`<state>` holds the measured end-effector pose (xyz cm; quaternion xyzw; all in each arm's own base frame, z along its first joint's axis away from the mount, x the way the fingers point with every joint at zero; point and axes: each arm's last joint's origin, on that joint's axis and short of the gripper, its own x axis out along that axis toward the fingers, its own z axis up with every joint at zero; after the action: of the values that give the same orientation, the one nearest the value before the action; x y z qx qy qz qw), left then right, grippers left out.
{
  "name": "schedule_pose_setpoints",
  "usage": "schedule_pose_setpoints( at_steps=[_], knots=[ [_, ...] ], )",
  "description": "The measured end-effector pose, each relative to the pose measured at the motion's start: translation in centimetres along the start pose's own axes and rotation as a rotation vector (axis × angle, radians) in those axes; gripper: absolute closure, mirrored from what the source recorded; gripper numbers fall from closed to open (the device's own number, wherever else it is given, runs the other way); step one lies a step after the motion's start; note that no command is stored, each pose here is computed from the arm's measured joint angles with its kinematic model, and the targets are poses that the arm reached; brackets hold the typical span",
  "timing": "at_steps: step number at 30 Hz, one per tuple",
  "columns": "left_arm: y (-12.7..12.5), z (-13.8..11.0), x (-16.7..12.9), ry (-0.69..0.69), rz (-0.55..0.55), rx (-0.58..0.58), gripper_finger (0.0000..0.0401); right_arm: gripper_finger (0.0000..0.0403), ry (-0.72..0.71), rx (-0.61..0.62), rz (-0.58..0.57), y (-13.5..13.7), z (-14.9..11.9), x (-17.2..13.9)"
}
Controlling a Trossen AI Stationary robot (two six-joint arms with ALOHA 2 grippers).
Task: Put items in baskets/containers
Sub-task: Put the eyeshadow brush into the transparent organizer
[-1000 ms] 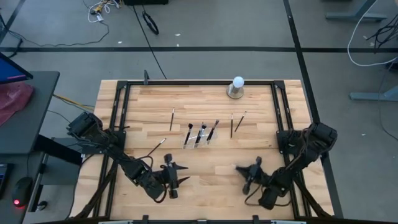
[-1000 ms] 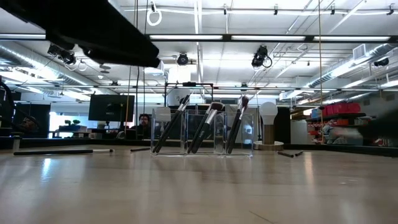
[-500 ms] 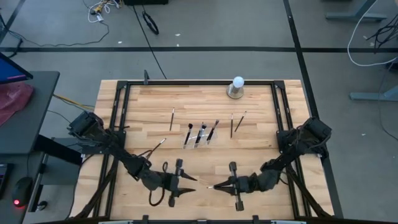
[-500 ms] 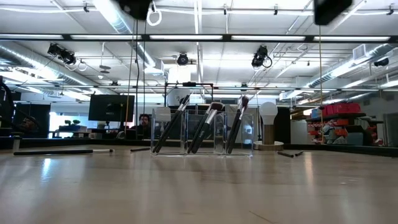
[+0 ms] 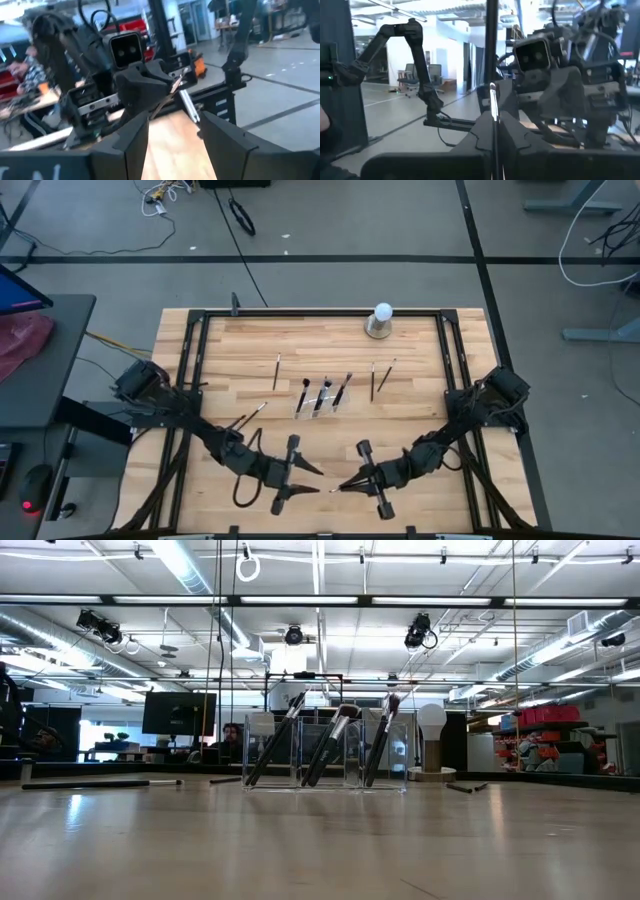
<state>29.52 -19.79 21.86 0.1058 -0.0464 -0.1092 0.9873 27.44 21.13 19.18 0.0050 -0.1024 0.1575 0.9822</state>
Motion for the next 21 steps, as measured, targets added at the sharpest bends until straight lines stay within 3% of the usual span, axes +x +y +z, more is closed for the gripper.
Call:
schedule_pose_setpoints(
  at_steps=[10, 21],
  knots=[
    [-2.2, -0.5, 4.6, -0.044, -0.009, 0.135, 0.0215, 0.0393, 0.005, -0.023, 0.026, 0.3, 0.4, 0.7],
    [-3.3, 0.7, 4.4, -0.095, 0.029, 0.186, 0.0243, 0.0393, 0.025, -0.032, 0.042, 0.8, 0.3, 0.5]
  ],
)
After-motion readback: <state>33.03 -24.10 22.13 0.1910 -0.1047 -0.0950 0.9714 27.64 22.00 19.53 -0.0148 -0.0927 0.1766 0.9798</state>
